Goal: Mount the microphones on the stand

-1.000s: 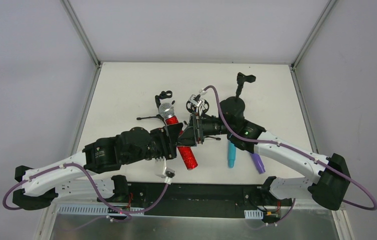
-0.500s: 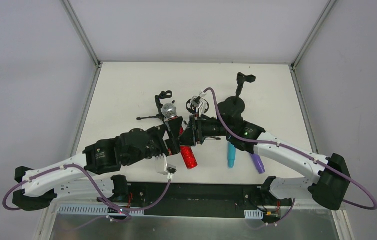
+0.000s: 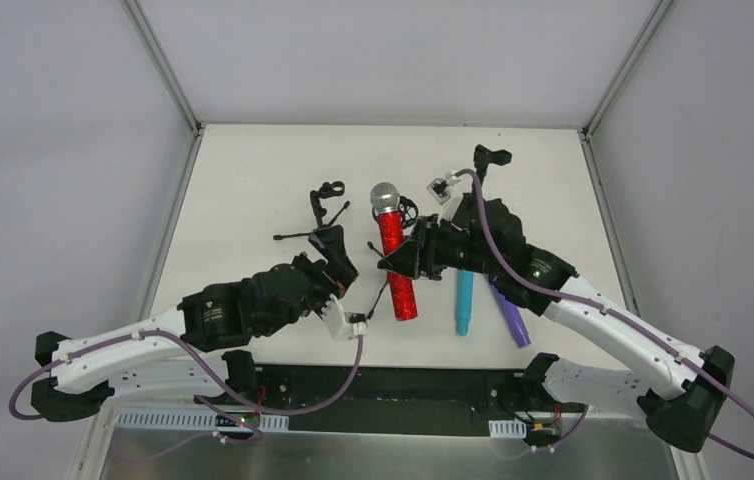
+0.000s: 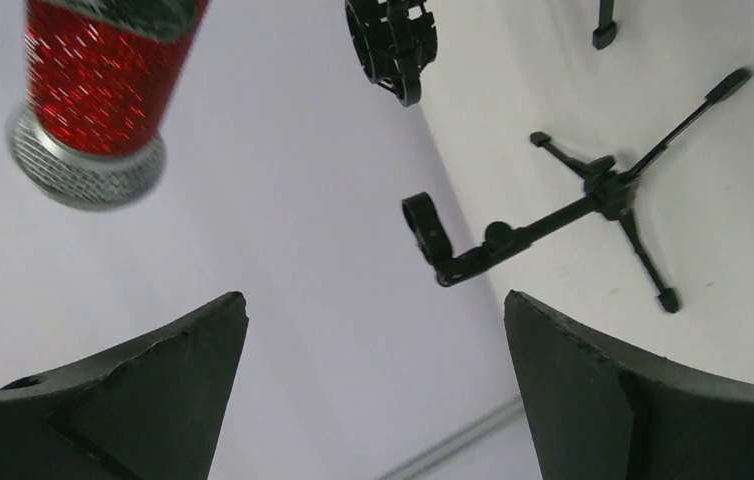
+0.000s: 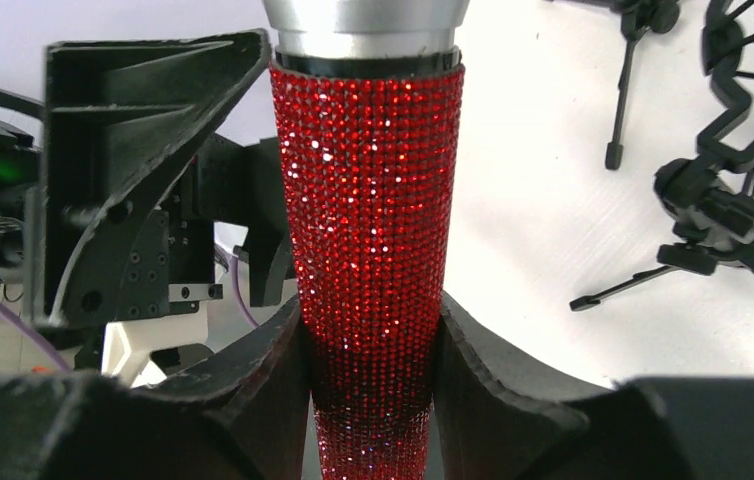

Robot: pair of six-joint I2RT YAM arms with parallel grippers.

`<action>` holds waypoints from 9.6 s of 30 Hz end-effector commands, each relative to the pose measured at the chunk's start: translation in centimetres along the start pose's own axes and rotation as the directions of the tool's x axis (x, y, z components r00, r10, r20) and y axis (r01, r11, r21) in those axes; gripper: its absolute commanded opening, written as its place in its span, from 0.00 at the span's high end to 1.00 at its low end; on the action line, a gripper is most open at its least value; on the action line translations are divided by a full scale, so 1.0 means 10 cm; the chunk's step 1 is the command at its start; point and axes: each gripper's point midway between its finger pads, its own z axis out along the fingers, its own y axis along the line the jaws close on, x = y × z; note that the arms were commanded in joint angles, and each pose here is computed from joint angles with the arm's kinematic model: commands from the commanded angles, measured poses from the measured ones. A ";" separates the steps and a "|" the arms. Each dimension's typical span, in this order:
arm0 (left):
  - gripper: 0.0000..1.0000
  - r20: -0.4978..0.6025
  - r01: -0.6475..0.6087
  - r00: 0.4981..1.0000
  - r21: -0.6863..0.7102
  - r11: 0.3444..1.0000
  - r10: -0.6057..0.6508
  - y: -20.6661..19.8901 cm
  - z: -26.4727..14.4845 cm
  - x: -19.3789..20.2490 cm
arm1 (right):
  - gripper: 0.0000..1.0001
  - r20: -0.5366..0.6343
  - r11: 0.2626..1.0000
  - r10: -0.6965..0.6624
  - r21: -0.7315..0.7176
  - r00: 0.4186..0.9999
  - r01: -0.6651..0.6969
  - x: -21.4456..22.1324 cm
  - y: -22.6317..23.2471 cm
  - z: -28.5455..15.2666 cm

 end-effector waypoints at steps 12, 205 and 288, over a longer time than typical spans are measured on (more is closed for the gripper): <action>0.01 -0.230 0.849 0.305 -0.375 0.374 -0.924 -0.47 0.11 0.43 | 1.00 0.136 0.997 -0.063 0.044 0.989 0.058 -0.33 0.08 -0.31; 0.00 0.250 0.082 -0.939 -0.502 -0.861 -0.235 -1.63 1.17 2.61 | 1.00 0.474 0.748 -0.657 0.311 0.587 0.587 -1.30 -1.28 0.67; 0.00 0.257 0.090 -0.935 -0.496 -0.864 -0.245 -1.59 1.15 2.62 | 0.18 0.513 0.797 -0.599 0.306 0.615 0.521 -1.25 -1.16 0.59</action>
